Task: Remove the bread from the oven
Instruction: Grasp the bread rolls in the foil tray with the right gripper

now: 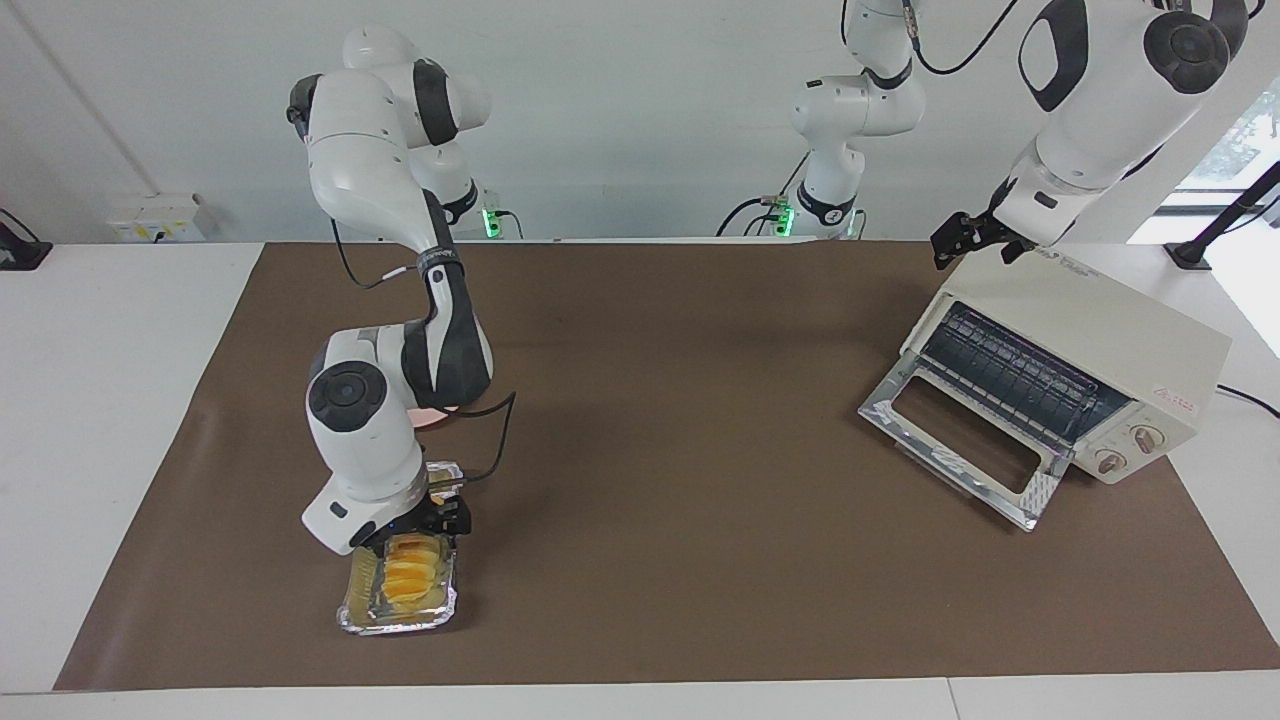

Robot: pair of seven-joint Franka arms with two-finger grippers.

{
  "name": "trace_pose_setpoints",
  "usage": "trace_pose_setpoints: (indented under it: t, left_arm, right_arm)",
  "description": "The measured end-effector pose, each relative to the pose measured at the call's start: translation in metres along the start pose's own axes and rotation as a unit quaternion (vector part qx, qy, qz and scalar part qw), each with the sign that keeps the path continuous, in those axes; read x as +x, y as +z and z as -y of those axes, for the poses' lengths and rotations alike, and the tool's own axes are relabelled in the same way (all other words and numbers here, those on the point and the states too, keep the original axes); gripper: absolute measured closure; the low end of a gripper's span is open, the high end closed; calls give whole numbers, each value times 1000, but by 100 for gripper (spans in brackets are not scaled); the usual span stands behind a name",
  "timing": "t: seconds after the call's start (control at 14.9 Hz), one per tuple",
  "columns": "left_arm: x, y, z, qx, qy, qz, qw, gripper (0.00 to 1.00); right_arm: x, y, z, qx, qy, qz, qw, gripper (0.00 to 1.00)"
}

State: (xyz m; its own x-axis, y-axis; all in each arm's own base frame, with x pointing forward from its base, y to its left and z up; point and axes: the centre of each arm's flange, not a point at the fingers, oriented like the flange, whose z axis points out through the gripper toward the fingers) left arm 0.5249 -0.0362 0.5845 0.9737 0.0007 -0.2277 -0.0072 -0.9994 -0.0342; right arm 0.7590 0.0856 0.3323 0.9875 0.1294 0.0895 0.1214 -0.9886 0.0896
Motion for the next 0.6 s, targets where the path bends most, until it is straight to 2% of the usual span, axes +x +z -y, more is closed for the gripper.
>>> trace_pose_setpoints:
  t: [0.6]
  left_arm:
    - [0,0,0,0,0,0,1000,0]
  right_arm:
    - [-1,8,-14,-1,11,-6,1000,0]
